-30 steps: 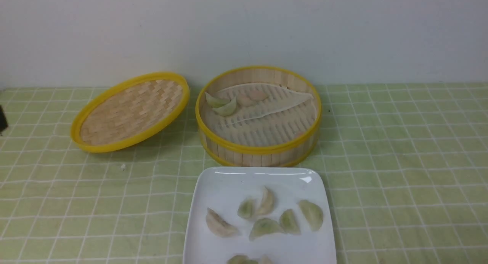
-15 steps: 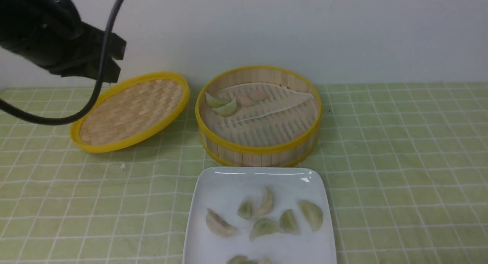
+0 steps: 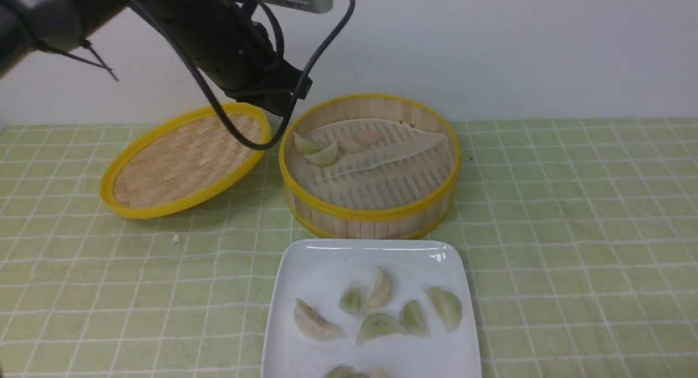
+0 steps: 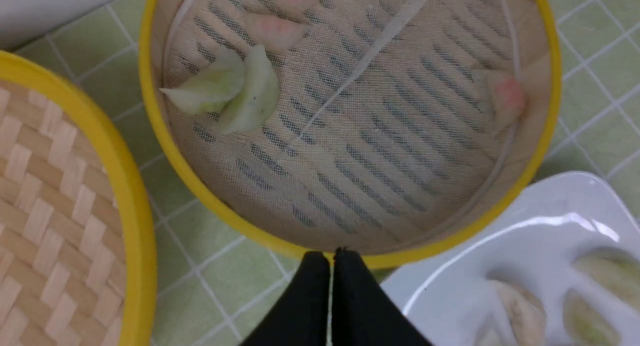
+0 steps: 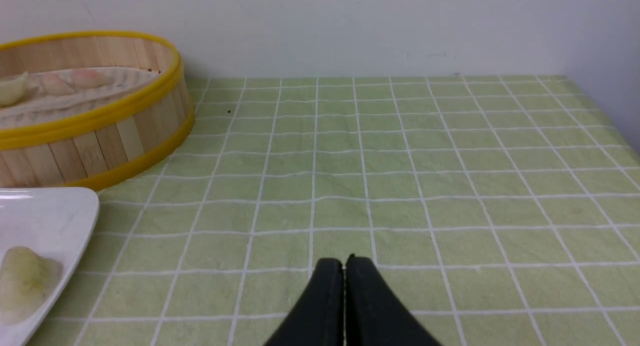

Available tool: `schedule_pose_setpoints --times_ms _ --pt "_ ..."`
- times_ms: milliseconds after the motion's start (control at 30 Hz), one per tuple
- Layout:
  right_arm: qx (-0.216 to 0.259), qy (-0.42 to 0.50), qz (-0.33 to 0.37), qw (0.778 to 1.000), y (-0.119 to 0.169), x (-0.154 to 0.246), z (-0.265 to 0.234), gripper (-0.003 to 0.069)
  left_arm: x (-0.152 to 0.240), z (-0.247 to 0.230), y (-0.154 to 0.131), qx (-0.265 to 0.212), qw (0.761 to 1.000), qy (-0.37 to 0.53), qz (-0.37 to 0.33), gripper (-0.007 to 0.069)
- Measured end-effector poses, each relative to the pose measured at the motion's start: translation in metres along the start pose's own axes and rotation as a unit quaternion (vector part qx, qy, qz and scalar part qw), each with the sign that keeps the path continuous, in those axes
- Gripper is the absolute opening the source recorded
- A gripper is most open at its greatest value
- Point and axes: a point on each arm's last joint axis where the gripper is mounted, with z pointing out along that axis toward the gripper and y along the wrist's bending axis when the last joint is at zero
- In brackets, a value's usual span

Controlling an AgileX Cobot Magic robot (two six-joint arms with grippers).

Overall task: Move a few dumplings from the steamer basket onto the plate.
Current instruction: Use the left arm to grab a dumpling from the steamer

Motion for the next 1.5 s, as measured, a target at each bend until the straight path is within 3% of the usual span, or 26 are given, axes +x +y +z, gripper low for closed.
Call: schedule_pose_setpoints --times_ms 167,367,600,800,967,1033,1167,1267,1500 --pt "0.000 0.000 0.000 1.000 0.000 0.000 0.000 -0.0004 -0.011 0.047 0.015 0.003 1.000 0.013 0.001 -0.0005" --pt "0.000 0.000 0.000 1.000 0.000 0.000 0.000 -0.0004 -0.012 0.098 0.029 0.001 1.000 0.015 0.024 0.0067" --pt "0.000 0.000 0.000 1.000 0.000 0.000 0.000 -0.0003 -0.002 0.145 0.030 -0.036 0.995 0.025 0.087 0.0310" --pt "0.000 0.000 0.000 1.000 0.000 0.000 0.000 -0.0003 -0.001 0.161 0.026 -0.054 0.992 0.020 0.109 0.0400" --pt "0.000 0.000 0.000 1.000 0.000 0.000 0.000 -0.0003 0.003 0.172 0.028 -0.058 0.992 0.022 0.114 0.0398" --pt "0.000 0.000 0.000 1.000 0.000 0.000 0.000 -0.0003 0.006 0.177 0.029 -0.057 0.992 0.025 0.105 0.0370" --pt "0.000 0.000 0.000 1.000 0.000 0.000 0.000 -0.0003 0.004 0.177 0.027 -0.059 0.996 0.021 0.064 0.0224" --pt "0.000 0.000 0.000 1.000 0.000 0.000 0.000 -0.0003 0.004 0.172 0.025 -0.056 0.997 0.030 0.045 0.0227" --pt "0.000 0.000 0.000 1.000 0.000 0.000 0.000 -0.0003 -0.020 0.093 0.007 -0.041 0.997 0.048 0.043 0.0227"
